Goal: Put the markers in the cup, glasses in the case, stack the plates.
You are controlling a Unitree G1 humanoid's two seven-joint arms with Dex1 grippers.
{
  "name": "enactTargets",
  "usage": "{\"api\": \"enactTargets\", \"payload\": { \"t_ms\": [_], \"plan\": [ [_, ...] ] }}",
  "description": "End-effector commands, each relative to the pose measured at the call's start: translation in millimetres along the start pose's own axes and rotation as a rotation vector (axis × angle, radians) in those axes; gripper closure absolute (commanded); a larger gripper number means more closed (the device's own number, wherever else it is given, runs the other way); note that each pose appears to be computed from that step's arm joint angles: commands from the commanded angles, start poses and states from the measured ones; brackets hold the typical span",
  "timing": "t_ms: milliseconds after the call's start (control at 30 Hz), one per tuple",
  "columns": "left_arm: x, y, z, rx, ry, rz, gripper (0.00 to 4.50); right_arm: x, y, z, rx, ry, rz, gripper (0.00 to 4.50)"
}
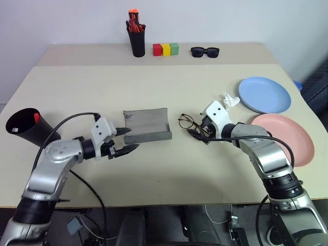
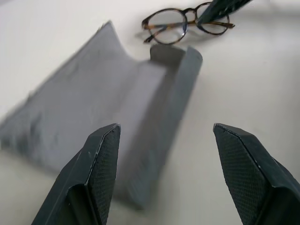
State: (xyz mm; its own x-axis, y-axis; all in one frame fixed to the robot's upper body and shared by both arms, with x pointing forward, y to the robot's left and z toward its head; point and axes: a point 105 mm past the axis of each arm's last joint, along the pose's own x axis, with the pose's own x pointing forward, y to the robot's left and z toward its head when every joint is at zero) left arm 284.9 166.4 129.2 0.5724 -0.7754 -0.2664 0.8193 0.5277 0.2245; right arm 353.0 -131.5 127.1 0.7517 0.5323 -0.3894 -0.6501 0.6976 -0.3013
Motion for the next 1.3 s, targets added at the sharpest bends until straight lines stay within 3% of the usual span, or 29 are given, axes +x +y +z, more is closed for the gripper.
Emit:
{"api": "enactTargets", "payload": {
  "t_ms": [33, 233, 433, 567, 767, 867, 1000, 1200, 1300],
  "plan": [
    [-13, -2, 14, 0.010, -0.035, 0.069, 1.25, 2, -4, 8, -0.030, 0.003, -0.015, 1.30],
    [-23, -3, 11, -0.045, -0.030, 0.148, 1.25, 4, -4, 6, -0.044, 0.036, -0.008, 4.46],
    [-28, 5, 8, -0.057, -0.040, 0.231, 1.25, -1, -5, 20, -0.175, 0.004, -0.015, 4.46],
    [-52, 22, -6, -0.110, -0.047, 0.410, 1.25, -7, 28, 87, -0.347, -0.270, 0.128, 4.46],
    [-66, 9, -27, -0.123, 0.029, 0.411, 1.25, 26, 79, 126, -0.447, -0.357, 0.352, 4.46],
    [-71, 6, -28, -0.126, 0.032, 0.414, 1.25, 44, 93, 125, -0.516, -0.324, 0.448, 4.46],
    [-73, 2, -24, -0.113, 0.027, 0.409, 1.25, 67, 84, 117, -0.517, -0.258, 0.426, 4.46],
    [-73, -6, -18, -0.112, 0.012, 0.386, 1.25, 68, 83, 97, -0.521, -0.192, 0.460, 4.46],
    [-69, 1, -11, -0.124, -0.024, 0.398, 1.25, 57, 90, 102, -0.494, -0.221, 0.512, 3.55]
  ]
}}
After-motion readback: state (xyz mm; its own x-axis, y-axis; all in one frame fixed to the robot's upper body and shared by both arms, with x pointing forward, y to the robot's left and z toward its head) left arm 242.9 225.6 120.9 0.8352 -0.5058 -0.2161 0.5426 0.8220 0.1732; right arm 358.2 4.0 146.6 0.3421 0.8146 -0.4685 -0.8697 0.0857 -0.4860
